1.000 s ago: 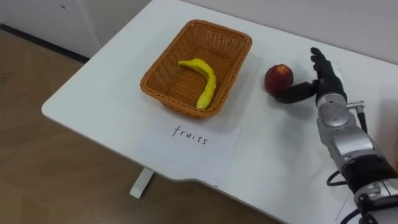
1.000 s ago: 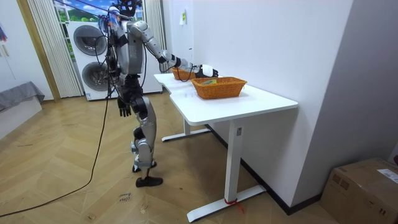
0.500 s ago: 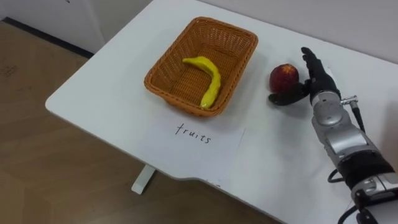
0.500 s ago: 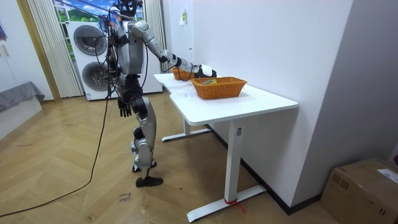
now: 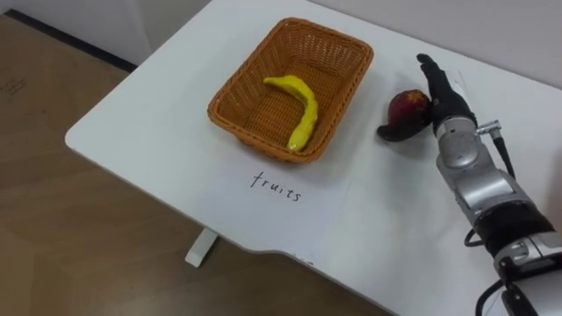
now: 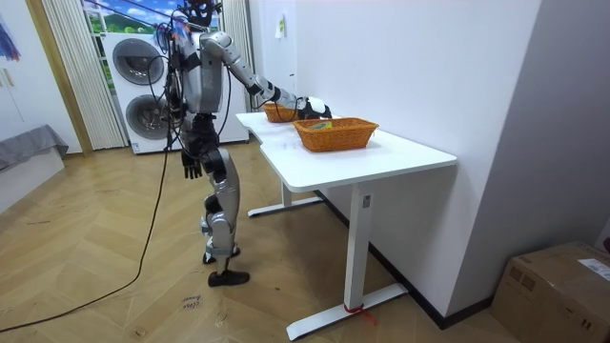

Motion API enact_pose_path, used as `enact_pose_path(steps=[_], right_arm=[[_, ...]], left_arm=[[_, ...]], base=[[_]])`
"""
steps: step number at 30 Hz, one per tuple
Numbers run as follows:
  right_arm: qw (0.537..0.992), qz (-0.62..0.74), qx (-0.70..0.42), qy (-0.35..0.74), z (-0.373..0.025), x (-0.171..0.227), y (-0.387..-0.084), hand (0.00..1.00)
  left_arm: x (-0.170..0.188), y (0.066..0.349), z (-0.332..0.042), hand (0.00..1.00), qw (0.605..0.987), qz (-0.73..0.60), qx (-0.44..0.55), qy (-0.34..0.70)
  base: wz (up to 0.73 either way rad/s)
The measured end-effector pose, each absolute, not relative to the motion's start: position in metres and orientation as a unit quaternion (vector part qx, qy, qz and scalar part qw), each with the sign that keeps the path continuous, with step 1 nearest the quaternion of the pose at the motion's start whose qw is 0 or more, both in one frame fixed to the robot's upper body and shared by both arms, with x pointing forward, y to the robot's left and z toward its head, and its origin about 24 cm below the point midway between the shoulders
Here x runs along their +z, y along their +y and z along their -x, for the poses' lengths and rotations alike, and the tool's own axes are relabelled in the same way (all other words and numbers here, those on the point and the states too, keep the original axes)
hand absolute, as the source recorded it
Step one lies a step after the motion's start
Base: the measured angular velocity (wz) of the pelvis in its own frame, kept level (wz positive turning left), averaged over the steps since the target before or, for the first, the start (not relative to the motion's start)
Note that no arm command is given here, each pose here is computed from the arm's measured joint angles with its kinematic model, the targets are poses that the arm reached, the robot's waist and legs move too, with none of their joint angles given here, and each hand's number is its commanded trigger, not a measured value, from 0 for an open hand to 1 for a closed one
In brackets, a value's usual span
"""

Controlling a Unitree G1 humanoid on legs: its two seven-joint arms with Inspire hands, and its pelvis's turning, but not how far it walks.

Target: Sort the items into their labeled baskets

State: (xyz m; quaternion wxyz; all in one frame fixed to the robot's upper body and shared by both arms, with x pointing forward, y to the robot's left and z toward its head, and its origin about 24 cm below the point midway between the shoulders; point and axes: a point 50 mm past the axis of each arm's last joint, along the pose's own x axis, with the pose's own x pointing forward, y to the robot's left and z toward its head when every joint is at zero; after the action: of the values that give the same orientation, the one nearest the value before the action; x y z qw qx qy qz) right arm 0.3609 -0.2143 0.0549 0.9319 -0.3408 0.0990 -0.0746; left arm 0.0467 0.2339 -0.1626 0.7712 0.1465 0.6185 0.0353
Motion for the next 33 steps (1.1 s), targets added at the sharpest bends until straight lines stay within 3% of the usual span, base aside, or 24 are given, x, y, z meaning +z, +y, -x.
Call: enact_pose_path(steps=[33], right_arm=[[0.927,0.33,-0.032,0.178,-0.363,0.042,-0.223,0.0]], left_arm=[[-0.164,0.237,-0.037,0.0,0.747,-0.15,0.043,0.646]], base=[[0.0]])
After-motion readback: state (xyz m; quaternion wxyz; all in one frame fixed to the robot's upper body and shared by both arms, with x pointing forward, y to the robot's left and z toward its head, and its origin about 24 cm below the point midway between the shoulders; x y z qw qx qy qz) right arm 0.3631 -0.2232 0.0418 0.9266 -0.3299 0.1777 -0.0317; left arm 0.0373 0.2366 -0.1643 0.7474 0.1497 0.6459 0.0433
